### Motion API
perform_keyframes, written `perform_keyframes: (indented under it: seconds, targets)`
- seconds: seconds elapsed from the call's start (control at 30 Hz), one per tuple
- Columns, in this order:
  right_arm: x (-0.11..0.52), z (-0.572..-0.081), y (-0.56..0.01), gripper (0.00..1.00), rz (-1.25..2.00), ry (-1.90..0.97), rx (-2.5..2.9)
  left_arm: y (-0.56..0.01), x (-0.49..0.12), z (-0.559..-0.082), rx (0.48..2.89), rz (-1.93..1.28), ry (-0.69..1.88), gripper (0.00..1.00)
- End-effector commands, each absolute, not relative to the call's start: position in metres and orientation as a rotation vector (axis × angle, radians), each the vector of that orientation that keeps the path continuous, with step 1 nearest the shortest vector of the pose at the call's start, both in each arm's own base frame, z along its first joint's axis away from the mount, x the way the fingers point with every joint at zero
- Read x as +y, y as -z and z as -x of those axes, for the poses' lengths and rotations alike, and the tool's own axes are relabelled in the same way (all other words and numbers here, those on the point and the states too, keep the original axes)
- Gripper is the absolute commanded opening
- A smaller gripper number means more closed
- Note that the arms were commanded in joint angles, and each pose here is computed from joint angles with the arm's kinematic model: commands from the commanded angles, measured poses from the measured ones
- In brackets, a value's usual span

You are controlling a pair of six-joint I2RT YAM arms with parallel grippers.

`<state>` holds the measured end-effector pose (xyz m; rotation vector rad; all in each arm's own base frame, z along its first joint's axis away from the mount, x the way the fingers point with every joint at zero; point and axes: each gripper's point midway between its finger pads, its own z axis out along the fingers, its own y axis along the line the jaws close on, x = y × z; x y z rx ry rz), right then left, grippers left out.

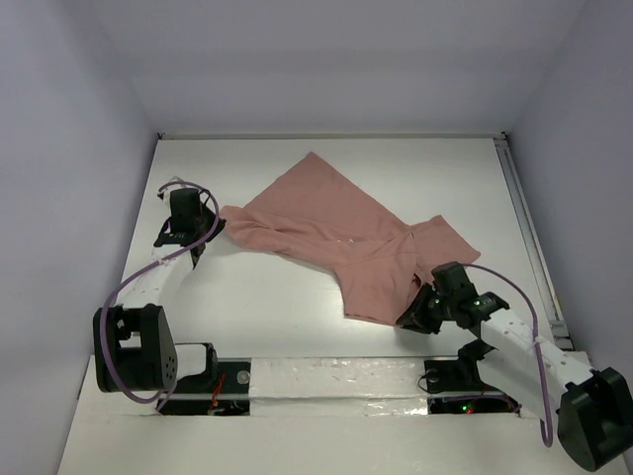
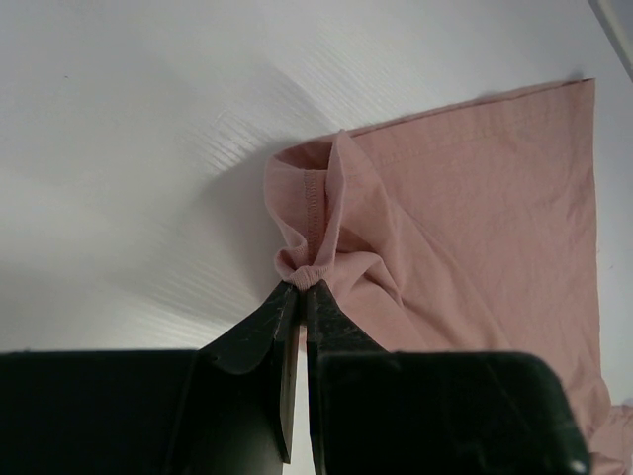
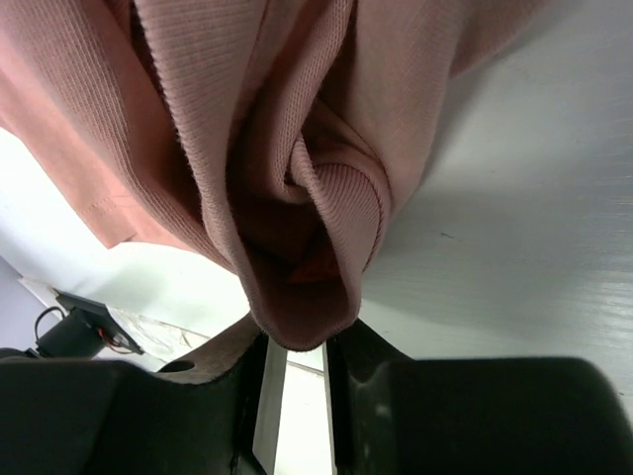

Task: Fold and stack the t-shirts
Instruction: Flatten the tshirt out

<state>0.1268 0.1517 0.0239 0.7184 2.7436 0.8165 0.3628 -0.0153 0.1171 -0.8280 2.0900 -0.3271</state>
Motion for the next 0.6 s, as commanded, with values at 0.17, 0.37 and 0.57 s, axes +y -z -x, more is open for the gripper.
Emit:
perform_keyframes:
  seconds: [0.17, 0.37, 0.57]
  targets:
    - [0.150, -0.139, -0.027, 0.12, -0.742, -0.793, 2.675, -0.124, -0.016, -0.364, 2.048, 0.815, 0.345, 0.00]
    - [0.154, -0.155, -0.075, 0.00, -0.644, -0.808, 2.619, -0.137, -0.017, -0.366, 2.033, 0.801, 0.354, 0.00]
    - [0.134, -0.207, -0.240, 0.00, -0.439, -0.672, 2.307, -0.243, -0.030, -0.380, 1.876, 0.691, 0.392, 0.00]
